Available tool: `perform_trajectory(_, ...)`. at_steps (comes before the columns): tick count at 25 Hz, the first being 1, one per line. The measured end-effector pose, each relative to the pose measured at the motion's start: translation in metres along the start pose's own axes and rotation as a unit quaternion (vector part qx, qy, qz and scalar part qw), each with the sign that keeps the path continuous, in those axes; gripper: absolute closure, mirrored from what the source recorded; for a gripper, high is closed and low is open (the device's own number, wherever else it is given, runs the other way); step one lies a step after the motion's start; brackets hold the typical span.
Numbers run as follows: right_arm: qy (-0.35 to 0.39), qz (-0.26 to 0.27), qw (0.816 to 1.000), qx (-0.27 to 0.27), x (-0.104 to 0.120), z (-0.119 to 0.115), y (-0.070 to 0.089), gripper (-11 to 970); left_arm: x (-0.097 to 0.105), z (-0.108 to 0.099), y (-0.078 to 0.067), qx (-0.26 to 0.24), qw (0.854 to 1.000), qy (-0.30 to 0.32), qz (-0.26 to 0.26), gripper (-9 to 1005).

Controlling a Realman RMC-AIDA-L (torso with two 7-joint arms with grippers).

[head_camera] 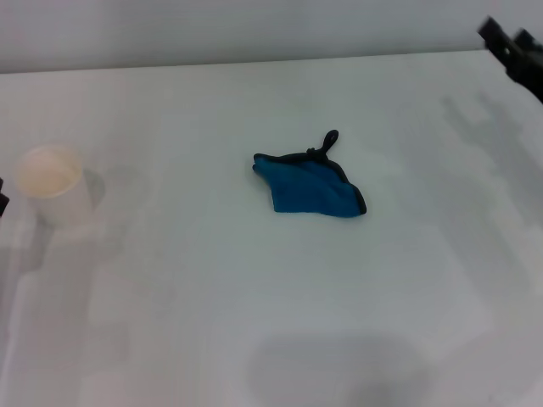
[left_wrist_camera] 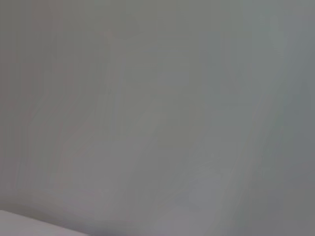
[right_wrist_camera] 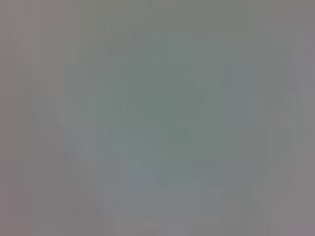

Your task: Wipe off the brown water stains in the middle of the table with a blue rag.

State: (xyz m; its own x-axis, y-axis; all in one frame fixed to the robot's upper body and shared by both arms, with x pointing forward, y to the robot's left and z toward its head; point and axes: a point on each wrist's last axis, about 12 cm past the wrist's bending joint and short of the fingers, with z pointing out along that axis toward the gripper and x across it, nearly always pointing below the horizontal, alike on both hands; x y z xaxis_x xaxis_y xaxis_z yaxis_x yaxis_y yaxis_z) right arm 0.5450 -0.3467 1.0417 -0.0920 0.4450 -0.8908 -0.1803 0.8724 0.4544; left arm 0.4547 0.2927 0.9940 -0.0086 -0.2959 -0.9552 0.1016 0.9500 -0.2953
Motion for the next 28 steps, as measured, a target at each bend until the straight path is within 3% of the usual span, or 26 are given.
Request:
perform_trajectory(5,0.019,-0.139,0.99,0.029,0.017,-0.012,-0.004,133,0.003,0.012,-0.003,0.004,1.0,0.021,0.001,103)
perform_trajectory(8,0.025,-0.187,0.98,0.061,0.025,-0.016,-0.007,133,0.005,0.02,-0.005,0.005,0.999,0.038,0.002,103)
perform_trajectory(12,0.024,-0.191,0.977,0.094,0.029,-0.017,-0.009,132,0.005,0.027,-0.007,0.005,0.999,0.043,0.002,103)
perform_trajectory(28,0.004,-0.183,0.976,0.115,0.022,-0.016,-0.013,131,-0.011,0.057,0.003,-0.037,0.999,0.013,0.0,103)
